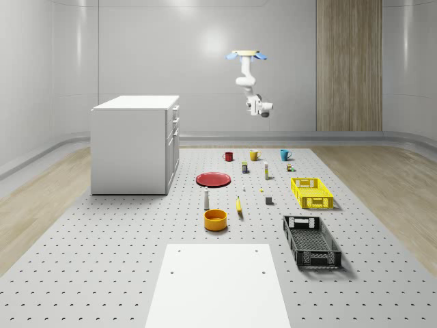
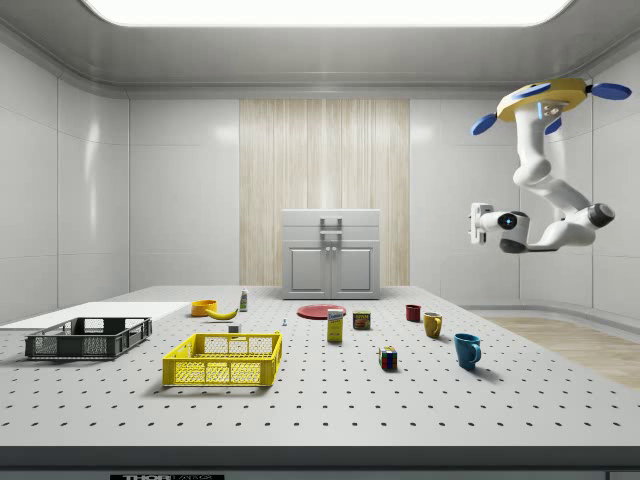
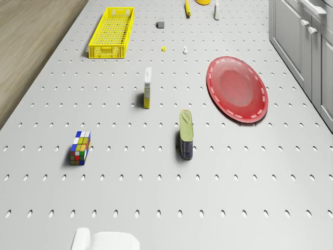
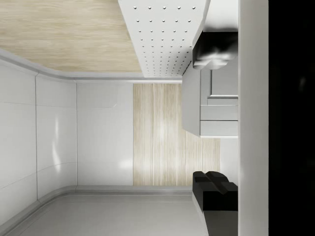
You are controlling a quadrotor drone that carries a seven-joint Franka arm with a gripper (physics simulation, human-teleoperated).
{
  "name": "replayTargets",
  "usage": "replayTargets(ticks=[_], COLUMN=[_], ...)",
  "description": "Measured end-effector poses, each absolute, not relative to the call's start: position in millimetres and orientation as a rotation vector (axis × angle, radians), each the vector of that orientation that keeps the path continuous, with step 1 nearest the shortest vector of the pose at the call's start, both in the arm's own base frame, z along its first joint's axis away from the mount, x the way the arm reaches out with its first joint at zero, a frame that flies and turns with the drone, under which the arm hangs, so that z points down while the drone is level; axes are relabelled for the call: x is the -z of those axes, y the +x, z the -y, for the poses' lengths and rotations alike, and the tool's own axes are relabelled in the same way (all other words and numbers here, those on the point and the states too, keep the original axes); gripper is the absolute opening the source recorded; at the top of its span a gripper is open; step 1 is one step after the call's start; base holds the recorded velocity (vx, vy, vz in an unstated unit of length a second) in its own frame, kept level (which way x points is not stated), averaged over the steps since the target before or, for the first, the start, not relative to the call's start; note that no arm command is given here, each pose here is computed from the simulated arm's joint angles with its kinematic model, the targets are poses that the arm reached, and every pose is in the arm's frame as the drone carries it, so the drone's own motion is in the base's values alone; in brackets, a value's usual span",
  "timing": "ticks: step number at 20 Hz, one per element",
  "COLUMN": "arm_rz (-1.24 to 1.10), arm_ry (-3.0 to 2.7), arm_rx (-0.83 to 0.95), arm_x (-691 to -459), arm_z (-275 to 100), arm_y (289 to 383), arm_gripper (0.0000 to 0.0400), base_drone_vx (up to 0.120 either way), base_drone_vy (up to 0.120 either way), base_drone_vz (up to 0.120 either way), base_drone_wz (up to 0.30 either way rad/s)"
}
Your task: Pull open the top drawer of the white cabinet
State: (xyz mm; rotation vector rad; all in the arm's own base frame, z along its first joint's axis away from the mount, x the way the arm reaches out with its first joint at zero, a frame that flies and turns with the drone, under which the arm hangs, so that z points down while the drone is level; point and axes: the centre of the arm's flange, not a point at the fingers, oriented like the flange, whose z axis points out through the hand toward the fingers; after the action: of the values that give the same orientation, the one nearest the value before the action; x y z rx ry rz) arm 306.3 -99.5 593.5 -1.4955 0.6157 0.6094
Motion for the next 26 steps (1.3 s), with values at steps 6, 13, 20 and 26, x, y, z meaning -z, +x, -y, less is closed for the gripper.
replayTargets(ticks=[6, 13, 20, 26], arm_rz=[-0.613, -0.612, -0.612, -0.612], arm_ry=[-1.488, -1.485, -1.485, -1.484], arm_rx=[-0.611, -0.612, -0.612, -0.612], arm_x=[-592.7, -592.3, -592.2, -592.2], arm_z=[99.5, 99.6, 99.6, 99.6], arm_y=[306.3, 306.3, 306.3, 306.3], arm_gripper=[0.0305, 0.0305, 0.0305, 0.0305], base_drone_vx=[0.120, 0.120, 0.120, 0.120], base_drone_vy=[-0.120, -0.120, -0.120, -0.053], base_drone_vz=[0.073, 0.000, 0.000, 0.000], base_drone_wz=[0.000, 0.000, 0.000, 0.000])
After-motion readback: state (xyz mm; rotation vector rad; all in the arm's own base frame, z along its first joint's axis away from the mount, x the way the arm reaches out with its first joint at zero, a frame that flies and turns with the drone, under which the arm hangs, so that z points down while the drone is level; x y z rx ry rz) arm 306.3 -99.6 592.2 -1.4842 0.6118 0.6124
